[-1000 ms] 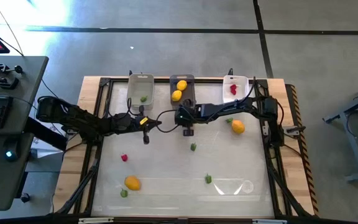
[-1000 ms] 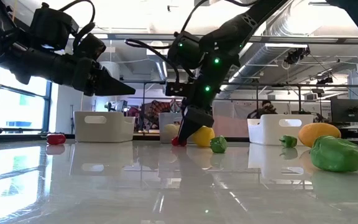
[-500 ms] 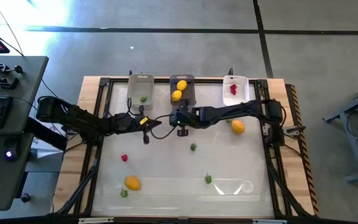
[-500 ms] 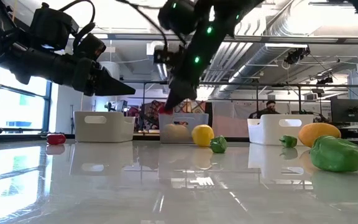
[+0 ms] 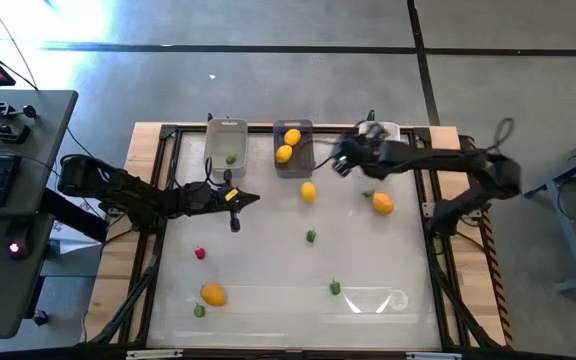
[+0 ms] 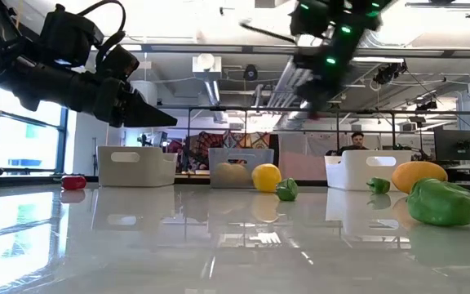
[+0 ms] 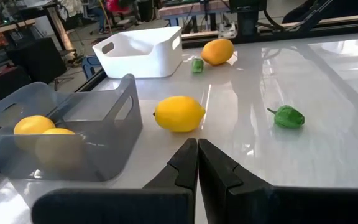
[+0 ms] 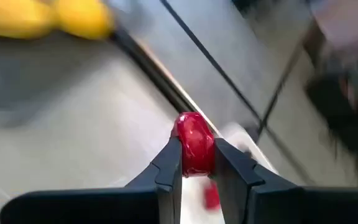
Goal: Sort produce into baskets
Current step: Put the top right red bell pepper into the white bin
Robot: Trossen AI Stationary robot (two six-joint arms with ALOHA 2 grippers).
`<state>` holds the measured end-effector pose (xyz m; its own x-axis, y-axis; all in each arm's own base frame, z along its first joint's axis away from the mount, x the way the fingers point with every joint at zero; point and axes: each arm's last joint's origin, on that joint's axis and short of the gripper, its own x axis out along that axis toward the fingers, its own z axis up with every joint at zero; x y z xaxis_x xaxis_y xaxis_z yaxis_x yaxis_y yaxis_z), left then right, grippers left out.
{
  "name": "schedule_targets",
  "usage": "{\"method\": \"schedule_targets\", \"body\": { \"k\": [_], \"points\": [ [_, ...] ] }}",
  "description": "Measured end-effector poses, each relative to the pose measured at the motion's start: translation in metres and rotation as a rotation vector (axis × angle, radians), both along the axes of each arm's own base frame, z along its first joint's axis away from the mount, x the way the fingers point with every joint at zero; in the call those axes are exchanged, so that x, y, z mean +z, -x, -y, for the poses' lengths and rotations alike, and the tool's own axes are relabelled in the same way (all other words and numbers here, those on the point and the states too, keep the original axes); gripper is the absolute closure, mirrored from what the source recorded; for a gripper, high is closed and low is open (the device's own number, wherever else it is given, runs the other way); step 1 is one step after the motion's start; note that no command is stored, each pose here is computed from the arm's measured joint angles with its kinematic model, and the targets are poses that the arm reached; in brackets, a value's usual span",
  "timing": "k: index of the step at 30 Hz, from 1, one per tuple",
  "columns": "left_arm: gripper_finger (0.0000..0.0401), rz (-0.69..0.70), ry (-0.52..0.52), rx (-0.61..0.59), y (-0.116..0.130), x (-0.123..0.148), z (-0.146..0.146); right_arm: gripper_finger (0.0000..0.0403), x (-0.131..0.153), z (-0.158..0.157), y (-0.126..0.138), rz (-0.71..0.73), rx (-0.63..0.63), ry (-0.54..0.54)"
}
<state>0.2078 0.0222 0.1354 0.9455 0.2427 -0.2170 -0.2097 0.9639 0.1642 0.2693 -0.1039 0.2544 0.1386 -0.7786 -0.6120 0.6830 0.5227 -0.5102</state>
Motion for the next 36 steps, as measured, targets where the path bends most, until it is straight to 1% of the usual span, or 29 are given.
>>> {"method": "schedule_targets", "body": {
  "k": [3, 5, 7, 10, 14, 18, 21, 27, 31, 36],
  "points": [
    [0.0401, 0.000, 0.000, 0.000, 0.000, 0.000, 0.000, 0.0346, -0.011, 0.016, 0.035, 0.054, -0.140, -0.034],
    [0.0401, 0.000, 0.000, 0.000, 0.000, 0.000, 0.000, 0.0346, -0.022, 0.025, 0.054, 0.066, -0.198, -0.075],
    [0.0401, 0.001, 0.000, 0.000, 0.000, 0.000, 0.000, 0.0346, -0.033, 0.034, 0.066, 0.101, -0.234, -0.115],
    [0.0401, 0.002, 0.000, 0.000, 0.000, 0.000, 0.000, 0.0346, -0.048, 0.047, 0.077, 0.142, -0.255, -0.173],
    [0.0401, 0.002, 0.001, 0.001, 0.000, 0.000, 0.000, 0.0346, -0.060, 0.062, 0.088, 0.165, -0.303, -0.193],
    [0.0401, 0.002, 0.001, 0.000, 0.000, 0.000, 0.000, 0.0345, -0.064, 0.073, 0.096, 0.190, -0.337, -0.255],
    [0.0401, -0.002, 0.000, 0.000, 0.000, 0.000, 0.000, 0.0345, -0.067, 0.078, 0.100, 0.205, -0.343, -0.298],
    [0.0401, -0.004, 0.000, 0.000, 0.000, 0.000, 0.000, 0.0344, -0.072, 0.083, 0.103, 0.203, -0.366, -0.325],
    [0.0401, -0.004, 0.000, 0.000, 0.000, 0.000, 0.000, 0.0331, -0.075, 0.085, 0.105, 0.216, -0.408, -0.337],
    [0.0401, -0.005, 0.000, 0.000, 0.000, 0.000, 0.000, 0.0301, -0.078, 0.089, 0.107, 0.209, -0.430, -0.338]
  ]
}}
